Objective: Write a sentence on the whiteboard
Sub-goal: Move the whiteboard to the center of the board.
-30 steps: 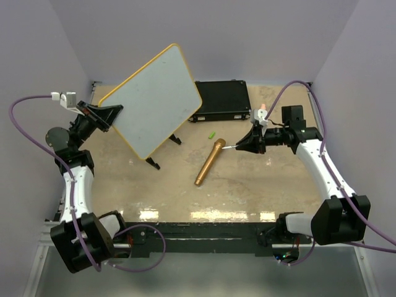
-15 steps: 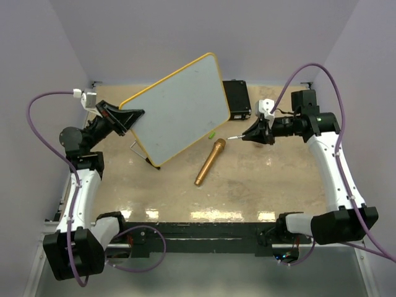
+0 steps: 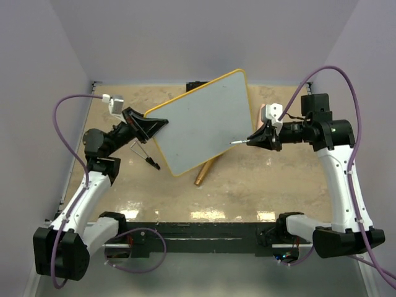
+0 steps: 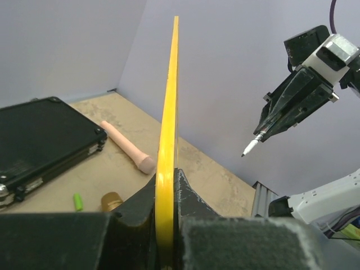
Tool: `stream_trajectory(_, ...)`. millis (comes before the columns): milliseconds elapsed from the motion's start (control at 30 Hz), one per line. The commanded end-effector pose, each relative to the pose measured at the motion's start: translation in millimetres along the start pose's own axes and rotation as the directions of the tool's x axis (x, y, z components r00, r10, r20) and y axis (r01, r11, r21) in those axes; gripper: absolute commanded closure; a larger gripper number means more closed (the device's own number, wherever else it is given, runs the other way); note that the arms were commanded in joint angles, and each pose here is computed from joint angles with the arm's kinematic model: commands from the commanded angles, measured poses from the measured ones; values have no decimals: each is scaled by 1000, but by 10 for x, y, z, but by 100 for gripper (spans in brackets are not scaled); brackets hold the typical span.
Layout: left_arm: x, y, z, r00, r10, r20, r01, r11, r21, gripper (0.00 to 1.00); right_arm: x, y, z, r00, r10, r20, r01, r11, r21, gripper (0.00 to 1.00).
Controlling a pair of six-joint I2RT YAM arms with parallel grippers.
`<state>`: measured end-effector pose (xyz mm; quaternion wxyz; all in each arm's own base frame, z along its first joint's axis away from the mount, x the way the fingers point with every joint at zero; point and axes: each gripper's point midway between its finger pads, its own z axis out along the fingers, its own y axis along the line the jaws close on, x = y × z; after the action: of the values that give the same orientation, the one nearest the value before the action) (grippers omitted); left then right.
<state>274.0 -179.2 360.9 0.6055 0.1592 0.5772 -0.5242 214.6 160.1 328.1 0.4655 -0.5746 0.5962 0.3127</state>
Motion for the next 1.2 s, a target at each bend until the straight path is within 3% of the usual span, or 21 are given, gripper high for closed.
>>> stream_trajectory(0,-151,-130,235,987,90,134,-91,996,1,100,-234,66,-77,999,-16,44,15,1000,7,100)
stream_trajectory(433,621,-220,546,994,13,105,-8,999,-45,100,-429,61,169,991,-76,111,78,997,-12,100)
stream_trajectory(1167,1144,-388,337,983,-39,181,57,994,-92,100,-41,325,317,982,-121,147,131,990,-55,100)
